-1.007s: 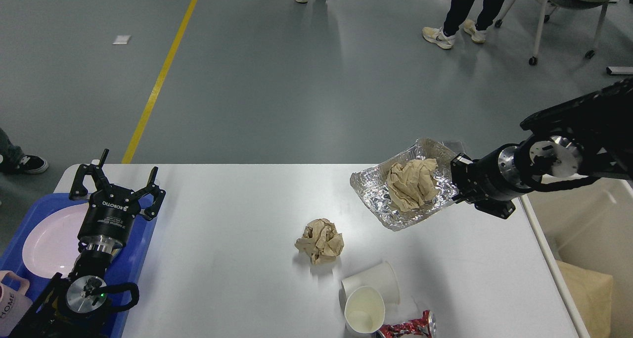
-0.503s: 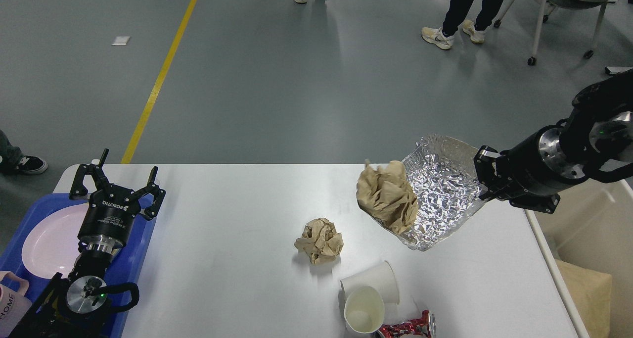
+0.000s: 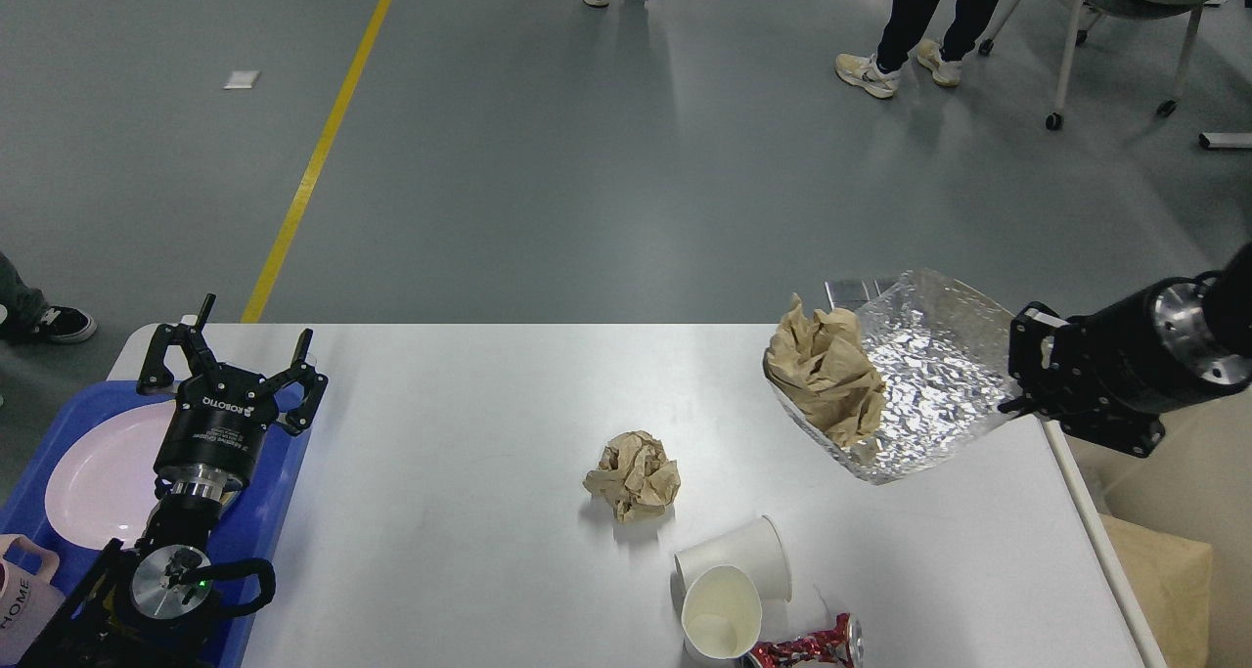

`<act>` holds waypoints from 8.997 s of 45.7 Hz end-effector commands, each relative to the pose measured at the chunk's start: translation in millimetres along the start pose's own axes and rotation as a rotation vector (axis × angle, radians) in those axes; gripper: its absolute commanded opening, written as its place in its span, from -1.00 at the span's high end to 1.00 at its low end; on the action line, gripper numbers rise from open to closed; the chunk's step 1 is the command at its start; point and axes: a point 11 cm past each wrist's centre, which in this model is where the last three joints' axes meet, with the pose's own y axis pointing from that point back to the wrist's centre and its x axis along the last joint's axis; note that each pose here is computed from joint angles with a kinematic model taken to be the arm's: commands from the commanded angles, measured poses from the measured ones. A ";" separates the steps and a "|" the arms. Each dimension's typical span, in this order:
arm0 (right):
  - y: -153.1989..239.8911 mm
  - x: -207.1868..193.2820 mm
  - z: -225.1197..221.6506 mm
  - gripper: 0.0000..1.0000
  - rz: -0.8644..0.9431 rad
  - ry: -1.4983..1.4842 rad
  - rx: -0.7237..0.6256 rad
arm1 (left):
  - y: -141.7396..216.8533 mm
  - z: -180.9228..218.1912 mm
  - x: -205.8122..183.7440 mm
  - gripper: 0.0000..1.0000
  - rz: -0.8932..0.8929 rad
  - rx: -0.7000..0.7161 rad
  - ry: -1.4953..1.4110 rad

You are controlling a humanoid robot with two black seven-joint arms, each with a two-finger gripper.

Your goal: Tidy desktop

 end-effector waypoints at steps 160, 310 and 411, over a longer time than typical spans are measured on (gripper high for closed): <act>75.6 -87.3 -119.4 -1.00 -0.025 0.881 -0.164 | 0.0 0.0 0.1 -0.94 0.000 0.000 0.000; -167.1 -249.4 -51.2 -0.50 -0.202 1.174 -0.100 | 0.0 0.6 0.1 -0.94 -0.001 0.000 -0.001; 80.8 -131.2 -138.2 1.00 -0.138 0.856 -0.069 | 0.0 0.6 0.3 -0.94 0.000 0.000 -0.002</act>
